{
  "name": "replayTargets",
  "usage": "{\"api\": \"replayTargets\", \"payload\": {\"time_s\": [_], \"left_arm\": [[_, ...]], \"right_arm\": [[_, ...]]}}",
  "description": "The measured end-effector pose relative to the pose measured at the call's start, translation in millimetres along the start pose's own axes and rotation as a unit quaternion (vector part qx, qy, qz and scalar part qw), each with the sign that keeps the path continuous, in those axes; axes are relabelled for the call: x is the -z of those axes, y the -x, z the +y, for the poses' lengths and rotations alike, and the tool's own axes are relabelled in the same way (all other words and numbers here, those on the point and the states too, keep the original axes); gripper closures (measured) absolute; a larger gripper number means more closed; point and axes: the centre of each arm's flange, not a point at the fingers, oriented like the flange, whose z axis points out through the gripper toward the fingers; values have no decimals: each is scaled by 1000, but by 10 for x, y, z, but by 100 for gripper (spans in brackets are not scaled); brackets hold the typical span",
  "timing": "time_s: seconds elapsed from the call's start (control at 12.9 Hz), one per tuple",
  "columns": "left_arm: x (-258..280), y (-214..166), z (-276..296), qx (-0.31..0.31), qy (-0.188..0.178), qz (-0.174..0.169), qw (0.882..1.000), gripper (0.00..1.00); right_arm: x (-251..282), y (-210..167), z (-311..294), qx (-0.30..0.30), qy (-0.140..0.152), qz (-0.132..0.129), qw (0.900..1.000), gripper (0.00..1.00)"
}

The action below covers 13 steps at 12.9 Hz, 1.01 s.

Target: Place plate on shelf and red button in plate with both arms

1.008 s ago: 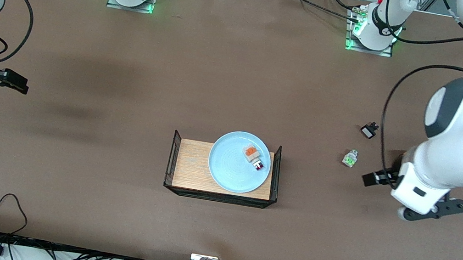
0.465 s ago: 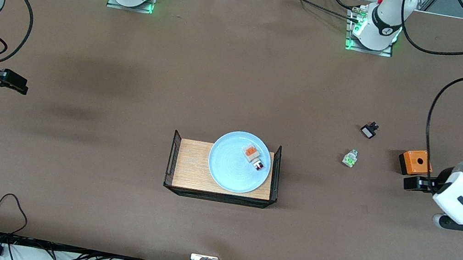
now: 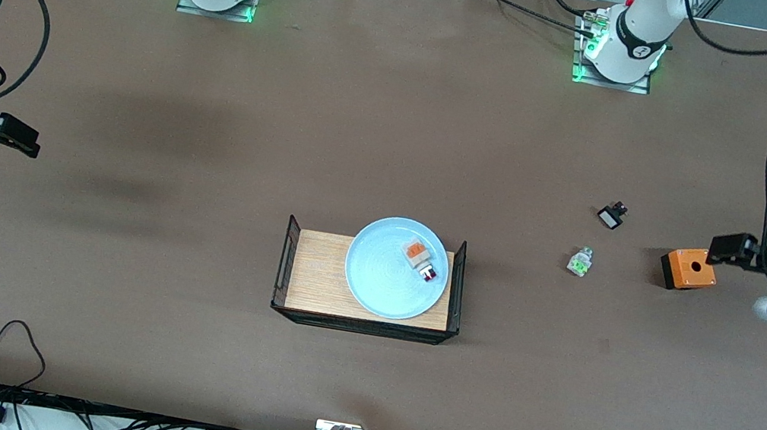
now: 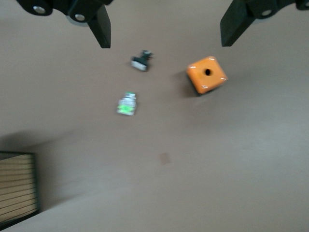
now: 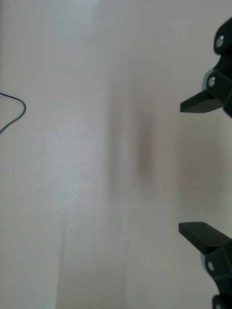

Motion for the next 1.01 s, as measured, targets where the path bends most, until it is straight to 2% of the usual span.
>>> {"api": "replayTargets", "payload": {"time_s": [0.16,0.47,0.78,1.01], "left_arm": [[140,218,132,7,16,8,1000,0],[119,536,237,17,11,35,999,0],[-34,609,290,74,12,32,997,0],[-137,654,459,67,2,42,997,0]], "right_arm": [[25,-6,0,0,0,3,1000,0],[215,-40,-21,2,2,23,1000,0],[257,-47,-40,5,2,27,1000,0],[260,-45,-41,5,2,26,1000,0]]}}
